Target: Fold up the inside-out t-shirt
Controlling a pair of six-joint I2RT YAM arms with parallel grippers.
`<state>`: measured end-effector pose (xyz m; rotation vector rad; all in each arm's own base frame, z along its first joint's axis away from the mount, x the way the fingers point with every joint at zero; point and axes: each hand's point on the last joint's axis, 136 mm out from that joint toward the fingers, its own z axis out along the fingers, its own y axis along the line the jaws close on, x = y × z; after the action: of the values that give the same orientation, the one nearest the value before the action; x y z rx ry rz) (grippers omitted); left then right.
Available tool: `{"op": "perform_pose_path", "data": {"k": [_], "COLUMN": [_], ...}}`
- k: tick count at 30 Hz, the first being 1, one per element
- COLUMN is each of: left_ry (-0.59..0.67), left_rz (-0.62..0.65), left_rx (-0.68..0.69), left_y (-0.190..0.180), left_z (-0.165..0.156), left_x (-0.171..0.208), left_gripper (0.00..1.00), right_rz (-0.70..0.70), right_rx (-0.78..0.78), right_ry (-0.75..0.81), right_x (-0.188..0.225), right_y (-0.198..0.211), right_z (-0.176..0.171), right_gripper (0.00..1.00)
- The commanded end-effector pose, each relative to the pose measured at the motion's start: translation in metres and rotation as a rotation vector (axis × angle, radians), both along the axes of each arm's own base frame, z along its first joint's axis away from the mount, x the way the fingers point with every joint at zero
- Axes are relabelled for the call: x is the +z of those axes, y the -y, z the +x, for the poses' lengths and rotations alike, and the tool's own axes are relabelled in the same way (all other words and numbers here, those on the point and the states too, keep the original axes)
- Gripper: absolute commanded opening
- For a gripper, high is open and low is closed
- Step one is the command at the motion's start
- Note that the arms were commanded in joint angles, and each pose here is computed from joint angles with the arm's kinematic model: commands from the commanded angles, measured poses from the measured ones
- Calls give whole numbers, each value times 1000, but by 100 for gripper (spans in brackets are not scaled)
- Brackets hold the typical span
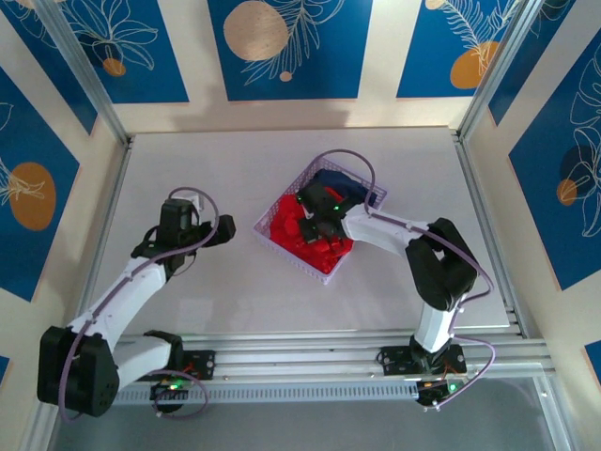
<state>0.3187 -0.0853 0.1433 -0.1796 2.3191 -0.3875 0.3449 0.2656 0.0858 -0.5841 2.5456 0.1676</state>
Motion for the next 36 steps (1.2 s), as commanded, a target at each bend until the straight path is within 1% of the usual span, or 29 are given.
{"op": "perform_pose_path", "data": {"k": [1,4,6,8,9,12,13,15,17,20,23,26,28,29,30,32,33,34,35,36], "left_ry": [17,57,93,107,111,117,121,127,143,186,210,234,253,261,269,275,272,268,265,262], "left_rz": [54,68,59,44,35,14,11,-12,-66,-138,-126,-72,-33,-24,-26,-50,-69,-90,-117,-146], "left_rx": [83,167,219,260,281,333,356,449,534,633,725,798,804,790,758,680,641,603,556,509], "left_y": [-19,-35,-46,-54,-59,-70,-74,-92,-111,-135,-159,-179,-183,-182,-179,-167,-161,-154,-145,-137], "left_z": [-7,-12,-13,-14,-14,-15,-16,-21,-28,-39,-54,-69,-74,-74,-71,-63,-58,-54,-49,-45], "left_x": [7,20,33,44,50,66,71,82,92,108,122,135,145,150,153,155,153,151,148,144], "left_gripper": [100,100,100,100,100,100,100,100,100,100,100,100,100,100,100,100,100,100,100,100], "right_rz": [104,364,574,719,769,847,864,886,915,947,962,962,914,869,818,721,671,625,575,527], "right_rx": [55,129,201,270,302,381,401,413,420,442,440,433,419,410,391,360,342,321,300,274], "right_ry": [169,310,399,470,500,559,562,563,545,520,470,382,297,246,200,129,111,104,104,109], "right_x": [86,175,236,282,301,340,347,356,361,364,354,325,289,265,242,202,187,176,165,156], "right_y": [-5,-17,-30,-42,-49,-71,-79,-94,-108,-134,-161,-186,-205,-213,-216,-212,-204,-193,-180,-164], "right_z": [4,-11,-28,-43,-50,-61,-63,-57,-51,-41,-27,-12,-2,3,9,16,19,21,22,23], "right_gripper": [0,0,0,0,0,0,0,0,0,0,0,0,0,3,15,46,54,64,70,72]}}
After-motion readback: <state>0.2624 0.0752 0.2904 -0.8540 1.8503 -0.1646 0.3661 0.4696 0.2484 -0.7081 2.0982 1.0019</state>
